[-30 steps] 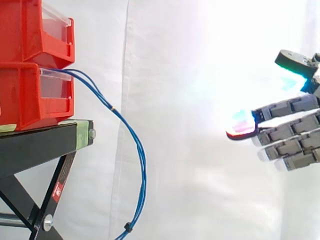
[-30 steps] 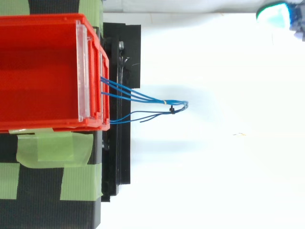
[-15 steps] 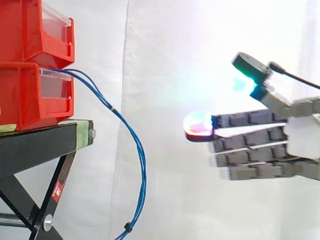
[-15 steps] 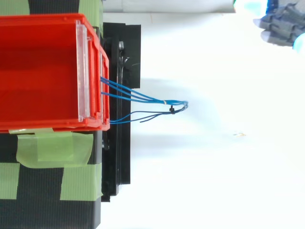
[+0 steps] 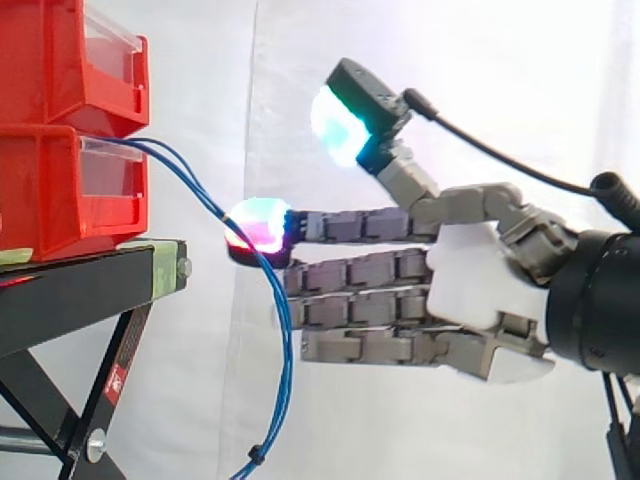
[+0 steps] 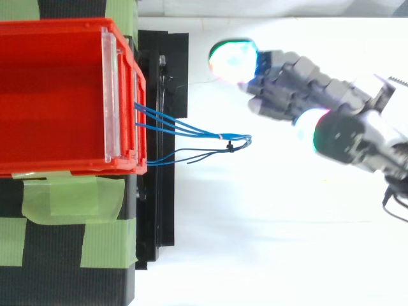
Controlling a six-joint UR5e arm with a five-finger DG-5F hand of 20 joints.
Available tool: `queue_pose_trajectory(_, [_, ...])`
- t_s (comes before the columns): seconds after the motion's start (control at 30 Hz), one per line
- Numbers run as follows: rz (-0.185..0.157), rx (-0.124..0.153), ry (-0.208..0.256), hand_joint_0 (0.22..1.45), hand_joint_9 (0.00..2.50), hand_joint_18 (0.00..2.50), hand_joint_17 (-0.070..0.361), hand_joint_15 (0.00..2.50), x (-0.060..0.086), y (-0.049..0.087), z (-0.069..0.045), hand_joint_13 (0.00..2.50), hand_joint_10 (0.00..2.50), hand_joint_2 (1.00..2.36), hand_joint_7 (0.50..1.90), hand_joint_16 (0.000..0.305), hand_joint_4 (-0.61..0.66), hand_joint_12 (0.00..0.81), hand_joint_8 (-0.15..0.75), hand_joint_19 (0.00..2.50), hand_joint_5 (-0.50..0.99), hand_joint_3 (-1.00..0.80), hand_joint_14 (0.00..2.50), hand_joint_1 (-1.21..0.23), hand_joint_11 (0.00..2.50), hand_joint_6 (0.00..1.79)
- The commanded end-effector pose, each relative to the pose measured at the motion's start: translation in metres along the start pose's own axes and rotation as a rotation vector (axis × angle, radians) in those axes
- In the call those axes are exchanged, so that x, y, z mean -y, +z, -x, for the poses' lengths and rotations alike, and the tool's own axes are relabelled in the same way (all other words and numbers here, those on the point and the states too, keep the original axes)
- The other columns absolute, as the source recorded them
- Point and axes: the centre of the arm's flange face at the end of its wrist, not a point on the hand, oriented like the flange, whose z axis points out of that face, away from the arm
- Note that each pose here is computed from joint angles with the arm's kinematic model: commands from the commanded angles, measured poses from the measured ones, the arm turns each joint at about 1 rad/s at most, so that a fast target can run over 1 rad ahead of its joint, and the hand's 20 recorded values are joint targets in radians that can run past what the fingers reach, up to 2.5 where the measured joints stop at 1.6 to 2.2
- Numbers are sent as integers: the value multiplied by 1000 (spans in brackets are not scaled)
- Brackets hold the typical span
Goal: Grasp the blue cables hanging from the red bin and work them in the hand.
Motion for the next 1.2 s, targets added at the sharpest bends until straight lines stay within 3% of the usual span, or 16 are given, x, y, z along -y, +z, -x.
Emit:
queue_pose_trajectory(0.0, [-12, -17, 15, 754, 126, 0, 144, 198, 22, -1, -19, 0, 3, 1000, 672, 64, 197, 374, 296, 347, -289, -1000, 5, -462, 115, 6])
queue_pose_trajectory(0.17, [-20, -30, 29, 754, 137, 0, 144, 202, 30, -8, -34, 0, 3, 1000, 673, 64, 199, 376, 299, 360, -284, -1000, 5, -462, 128, 6])
queue_pose_trajectory(0.3, [-28, -11, 28, 754, 152, 0, 145, 202, 33, -17, -40, 0, 3, 1000, 675, 64, 202, 377, 302, 377, -278, -1000, 6, -463, 135, 6])
queue_pose_trajectory(0.43, [-55, -12, 34, 755, 171, 0, 145, 205, 62, -31, -43, 0, 4, 1000, 678, 65, 203, 382, 306, 379, -273, -1000, 7, -464, 156, 6])
queue_pose_trajectory(0.53, [-61, -18, 92, 755, 186, 0, 146, 215, 77, -34, -49, 0, 4, 1000, 679, 65, 205, 386, 307, 387, -271, -1000, 6, -464, 170, 6])
queue_pose_trajectory(0.63, [-68, -23, 103, 756, 196, 0, 146, 226, 87, -38, -52, 0, 4, 1000, 675, 65, 207, 391, 311, 397, -269, -1000, 6, -464, 172, 6])
queue_pose_trajectory(1.17, [-65, -37, 67, 763, 279, 0, 146, 250, 88, -42, -61, 112, 5, 1000, 682, 65, 218, 404, 323, 402, -244, -998, 7, -470, 208, 7])
